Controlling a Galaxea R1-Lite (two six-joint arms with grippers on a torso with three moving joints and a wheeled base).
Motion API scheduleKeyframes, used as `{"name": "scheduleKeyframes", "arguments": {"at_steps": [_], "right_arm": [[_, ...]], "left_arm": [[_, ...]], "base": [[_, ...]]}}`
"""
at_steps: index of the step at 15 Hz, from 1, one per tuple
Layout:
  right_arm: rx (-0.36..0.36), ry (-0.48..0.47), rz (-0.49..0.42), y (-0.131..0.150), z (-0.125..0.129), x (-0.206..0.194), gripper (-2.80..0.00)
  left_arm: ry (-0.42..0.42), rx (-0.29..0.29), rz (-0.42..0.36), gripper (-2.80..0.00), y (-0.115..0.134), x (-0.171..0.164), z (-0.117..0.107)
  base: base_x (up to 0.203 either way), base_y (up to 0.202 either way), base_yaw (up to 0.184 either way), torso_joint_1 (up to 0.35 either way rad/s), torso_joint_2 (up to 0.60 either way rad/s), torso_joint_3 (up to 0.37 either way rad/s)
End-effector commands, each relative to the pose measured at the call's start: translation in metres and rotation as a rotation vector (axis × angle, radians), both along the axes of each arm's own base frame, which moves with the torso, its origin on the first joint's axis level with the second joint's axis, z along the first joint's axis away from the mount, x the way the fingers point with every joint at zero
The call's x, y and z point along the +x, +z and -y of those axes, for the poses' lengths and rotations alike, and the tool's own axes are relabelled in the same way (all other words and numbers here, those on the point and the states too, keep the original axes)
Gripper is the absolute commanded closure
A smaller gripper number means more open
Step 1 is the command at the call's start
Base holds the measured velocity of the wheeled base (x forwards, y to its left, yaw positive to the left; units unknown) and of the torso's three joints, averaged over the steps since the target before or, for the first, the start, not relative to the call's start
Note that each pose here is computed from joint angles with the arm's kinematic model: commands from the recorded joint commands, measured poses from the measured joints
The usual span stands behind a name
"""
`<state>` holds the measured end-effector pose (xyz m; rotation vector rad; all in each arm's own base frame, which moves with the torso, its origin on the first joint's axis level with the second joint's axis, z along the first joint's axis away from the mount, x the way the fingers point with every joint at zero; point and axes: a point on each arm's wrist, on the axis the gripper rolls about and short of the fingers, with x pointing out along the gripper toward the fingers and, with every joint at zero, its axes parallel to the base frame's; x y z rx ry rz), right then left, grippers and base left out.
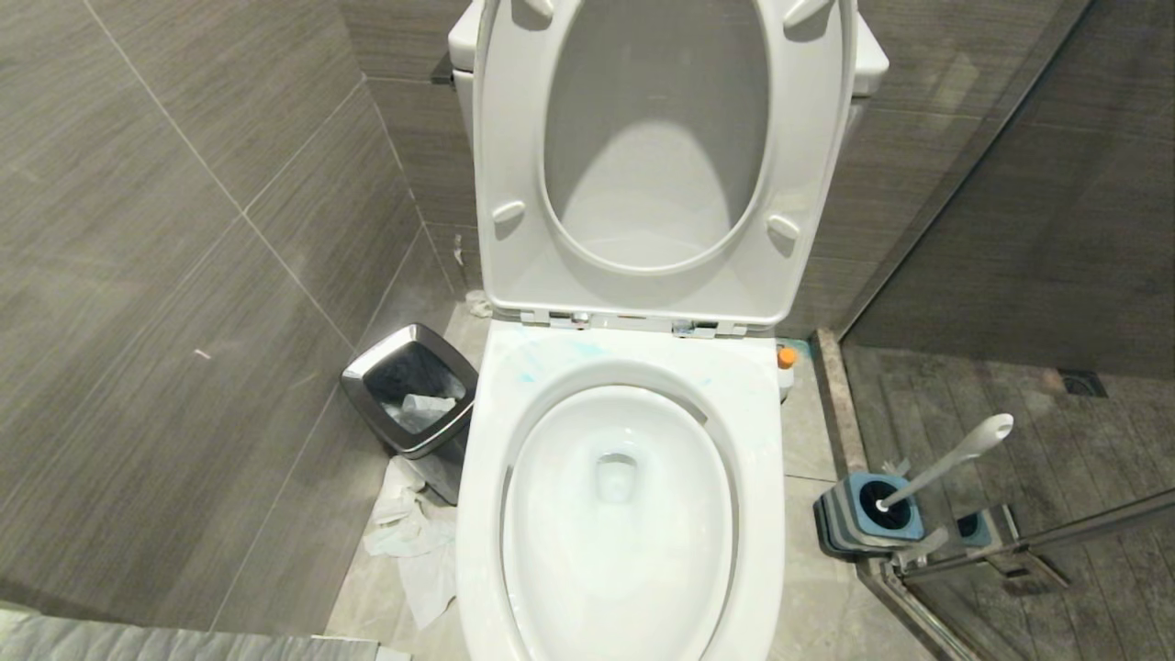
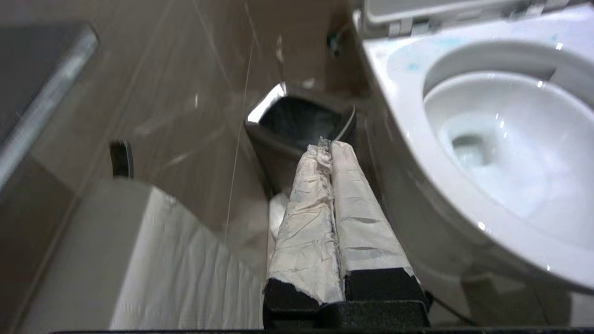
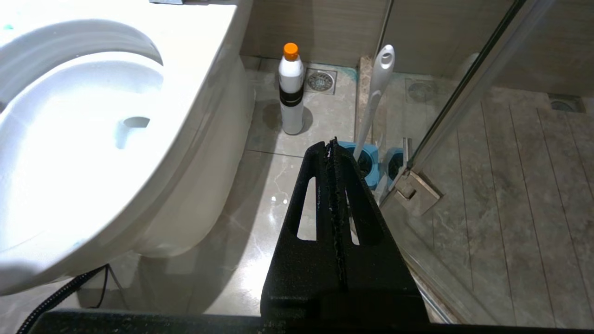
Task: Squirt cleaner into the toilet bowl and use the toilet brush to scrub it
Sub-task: Pour in the cleaning agent
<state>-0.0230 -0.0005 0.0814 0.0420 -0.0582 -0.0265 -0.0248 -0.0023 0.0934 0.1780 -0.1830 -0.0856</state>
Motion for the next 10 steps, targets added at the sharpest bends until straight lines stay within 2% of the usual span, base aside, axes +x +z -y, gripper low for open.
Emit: {"name": "scheduleKeyframes", "arguments": {"at_steps": [1, 6, 8, 10], "right_arm": [[0.000, 0.000, -0.024, -0.007, 0.000, 0.002, 0.00], [0.000, 0.000, -0.025, -0.007, 0.000, 0.002, 0.00], [0.000, 0.000, -0.025, -0.007, 0.000, 0.002, 0.00], [0.000, 0.000, -0.025, -0.007, 0.000, 0.002, 0.00]], "left_arm": [[0.013, 0.004, -0.056, 0.00, -0.006, 0.001, 0.000], [0.034, -0.001, -0.187, 0.00, -0.019, 0.002, -0.001], [0.035, -0.005, -0.186, 0.00, -0.019, 0.002, -0.001], [0.052, -0.060, -0.193, 0.00, -0.019, 0.002, -0.001]], "base": [[0.000, 0.000, 0.000, 0.000, 0.00, 0.000], [0.000, 0.000, 0.000, 0.000, 0.00, 0.000], [0.000, 0.000, 0.000, 0.000, 0.00, 0.000], [0.000, 0.000, 0.000, 0.000, 0.00, 0.000]]}}
